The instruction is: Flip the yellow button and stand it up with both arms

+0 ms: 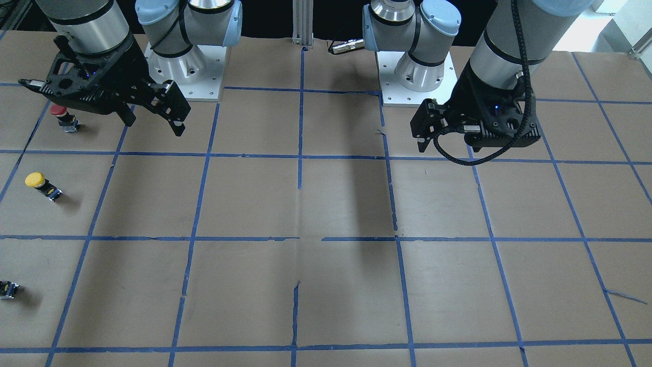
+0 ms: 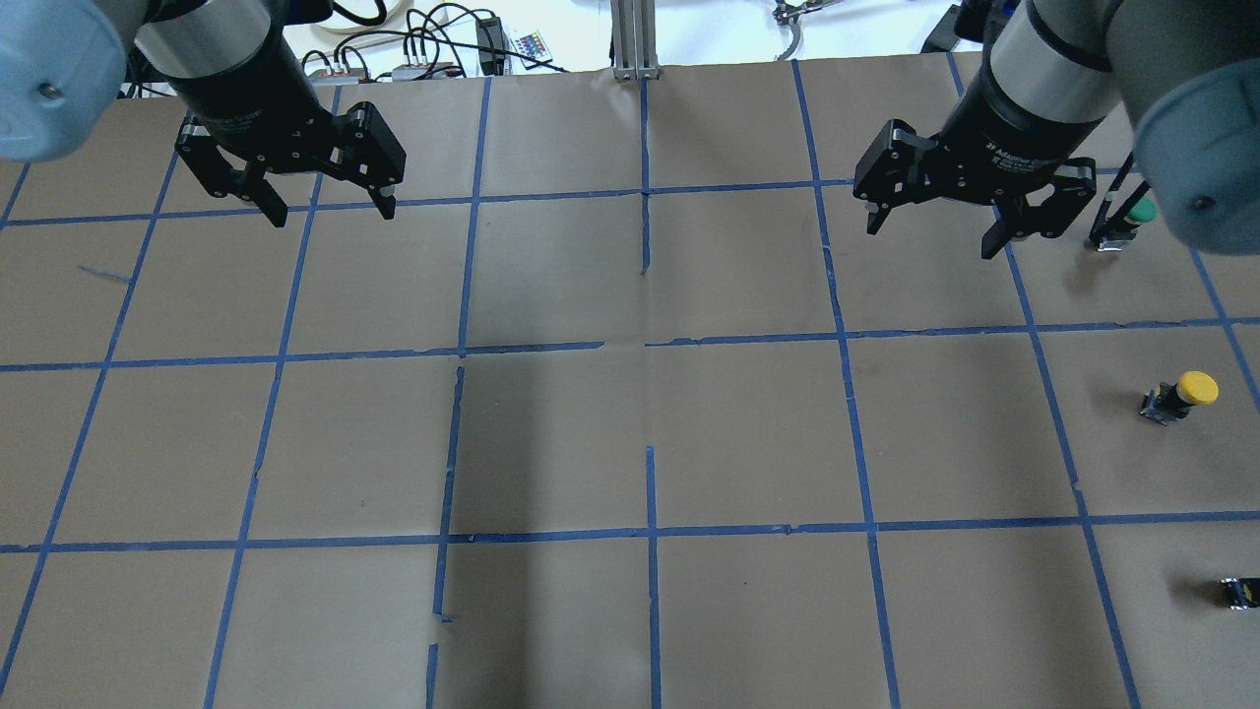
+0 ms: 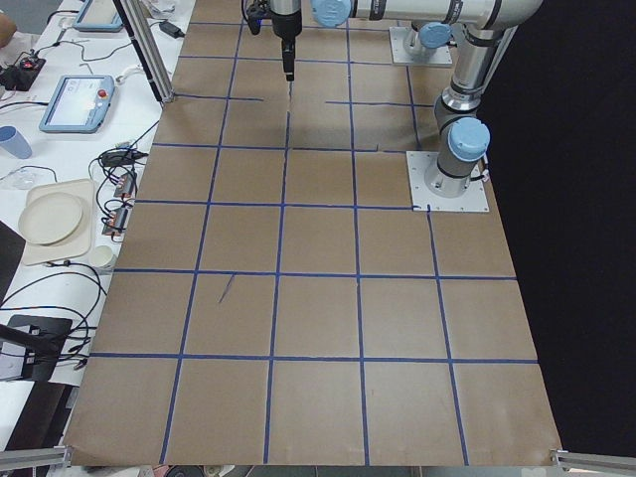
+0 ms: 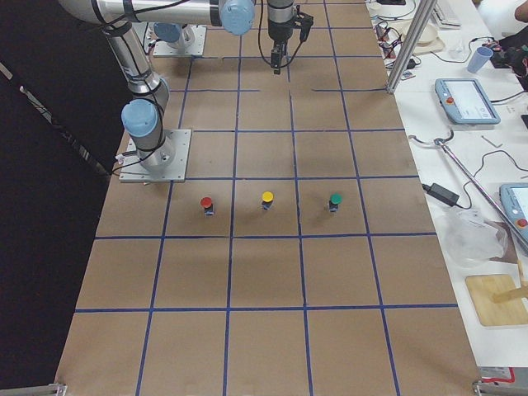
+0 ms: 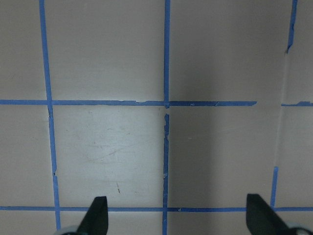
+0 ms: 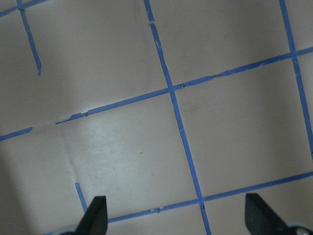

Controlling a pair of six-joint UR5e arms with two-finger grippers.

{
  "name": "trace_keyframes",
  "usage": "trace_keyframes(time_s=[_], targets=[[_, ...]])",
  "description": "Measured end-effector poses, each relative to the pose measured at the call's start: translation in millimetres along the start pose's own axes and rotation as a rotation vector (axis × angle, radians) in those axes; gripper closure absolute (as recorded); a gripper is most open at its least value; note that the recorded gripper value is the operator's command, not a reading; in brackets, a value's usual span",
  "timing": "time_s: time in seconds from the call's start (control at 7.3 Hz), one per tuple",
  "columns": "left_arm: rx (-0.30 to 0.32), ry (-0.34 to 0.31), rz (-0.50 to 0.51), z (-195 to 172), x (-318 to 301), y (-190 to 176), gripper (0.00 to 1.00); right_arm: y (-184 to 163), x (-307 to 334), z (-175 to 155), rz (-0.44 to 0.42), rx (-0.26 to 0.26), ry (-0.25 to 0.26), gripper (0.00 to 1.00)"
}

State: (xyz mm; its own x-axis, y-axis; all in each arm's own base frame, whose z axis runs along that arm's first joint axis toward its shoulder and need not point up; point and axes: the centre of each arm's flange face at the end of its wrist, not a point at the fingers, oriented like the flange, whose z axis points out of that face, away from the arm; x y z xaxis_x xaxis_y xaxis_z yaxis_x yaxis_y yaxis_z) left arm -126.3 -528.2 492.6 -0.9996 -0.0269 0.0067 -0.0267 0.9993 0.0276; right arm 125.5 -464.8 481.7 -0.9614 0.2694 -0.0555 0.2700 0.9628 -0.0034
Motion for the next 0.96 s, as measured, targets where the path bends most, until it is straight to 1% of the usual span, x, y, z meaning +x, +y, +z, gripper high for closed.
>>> trace_keyframes(time_s=[0.14,0.27,0.55,0.82,0.96], targets=[[0.0,0.0,0.0,0,0,0,0.0,16,6,-5,0.001,-0.037,0.028,0.0],[0.0,0.0,0.0,0,0,0,0.0,29,10,-14,-0.008,-0.046,0.041,0.0],[0.003,0.0,0.0,-1,0,-1,0.0,43,14,-31,-0.045,-0.02,0.06,0.0],[0.005,-0.006,0.0,-2,-1,-2,0.0,40,13,-32,-0.161,-0.015,0.066,0.0],[0.009,-0.021,-0.005,-4,-6,-4,0.0,38,12,-31,-0.192,-0.018,0.064,0.0]])
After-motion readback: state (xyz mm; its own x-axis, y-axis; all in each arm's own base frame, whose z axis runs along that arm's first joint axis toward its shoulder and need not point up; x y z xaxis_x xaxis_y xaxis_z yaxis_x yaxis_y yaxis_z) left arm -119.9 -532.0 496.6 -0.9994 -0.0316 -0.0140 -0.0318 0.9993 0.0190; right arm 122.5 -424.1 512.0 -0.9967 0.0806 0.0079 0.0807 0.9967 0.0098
